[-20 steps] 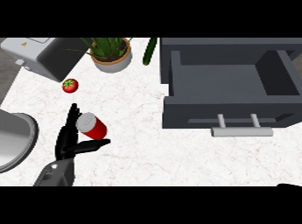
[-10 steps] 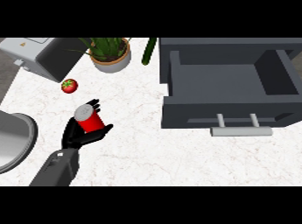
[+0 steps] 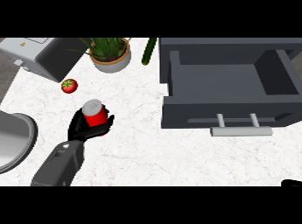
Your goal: Pick up the can, place it into the drawer and close the drawer
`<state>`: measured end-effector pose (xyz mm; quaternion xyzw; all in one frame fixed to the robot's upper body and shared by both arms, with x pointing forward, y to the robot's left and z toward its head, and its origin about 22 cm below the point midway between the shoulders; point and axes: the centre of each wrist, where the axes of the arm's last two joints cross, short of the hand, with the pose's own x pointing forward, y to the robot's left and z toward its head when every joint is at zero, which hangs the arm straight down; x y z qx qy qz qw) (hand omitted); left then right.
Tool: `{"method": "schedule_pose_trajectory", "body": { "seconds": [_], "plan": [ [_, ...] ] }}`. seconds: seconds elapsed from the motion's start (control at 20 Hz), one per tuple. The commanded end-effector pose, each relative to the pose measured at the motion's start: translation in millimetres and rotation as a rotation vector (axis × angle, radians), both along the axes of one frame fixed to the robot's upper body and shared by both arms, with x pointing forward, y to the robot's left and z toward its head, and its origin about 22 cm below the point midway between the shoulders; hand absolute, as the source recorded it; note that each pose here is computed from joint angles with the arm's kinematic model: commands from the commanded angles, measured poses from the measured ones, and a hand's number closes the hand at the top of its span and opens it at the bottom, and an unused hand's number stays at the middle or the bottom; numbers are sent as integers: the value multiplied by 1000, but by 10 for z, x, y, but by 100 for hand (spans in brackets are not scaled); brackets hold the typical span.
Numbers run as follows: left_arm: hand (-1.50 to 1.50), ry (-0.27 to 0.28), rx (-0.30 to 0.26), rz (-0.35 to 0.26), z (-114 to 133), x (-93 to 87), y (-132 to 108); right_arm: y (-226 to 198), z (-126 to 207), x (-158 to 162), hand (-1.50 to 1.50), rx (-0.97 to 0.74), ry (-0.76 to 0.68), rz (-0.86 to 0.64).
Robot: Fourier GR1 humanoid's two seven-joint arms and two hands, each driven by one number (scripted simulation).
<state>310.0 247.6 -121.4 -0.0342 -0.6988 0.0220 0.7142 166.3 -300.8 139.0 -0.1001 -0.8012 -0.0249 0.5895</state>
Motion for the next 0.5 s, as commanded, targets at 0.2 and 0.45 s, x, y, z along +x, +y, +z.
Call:
{"method": "schedule_pose_trajectory", "body": {
  "seconds": [0.2,0.45],
  "plan": [
    [150,-26,-22,57,75,164,-209,3,130,-13,-150,12,0,-3],
    [150,-77,-58,42,333,408,-479,-40,110,-61,-150,-16,-6,-36]
  ]
}}
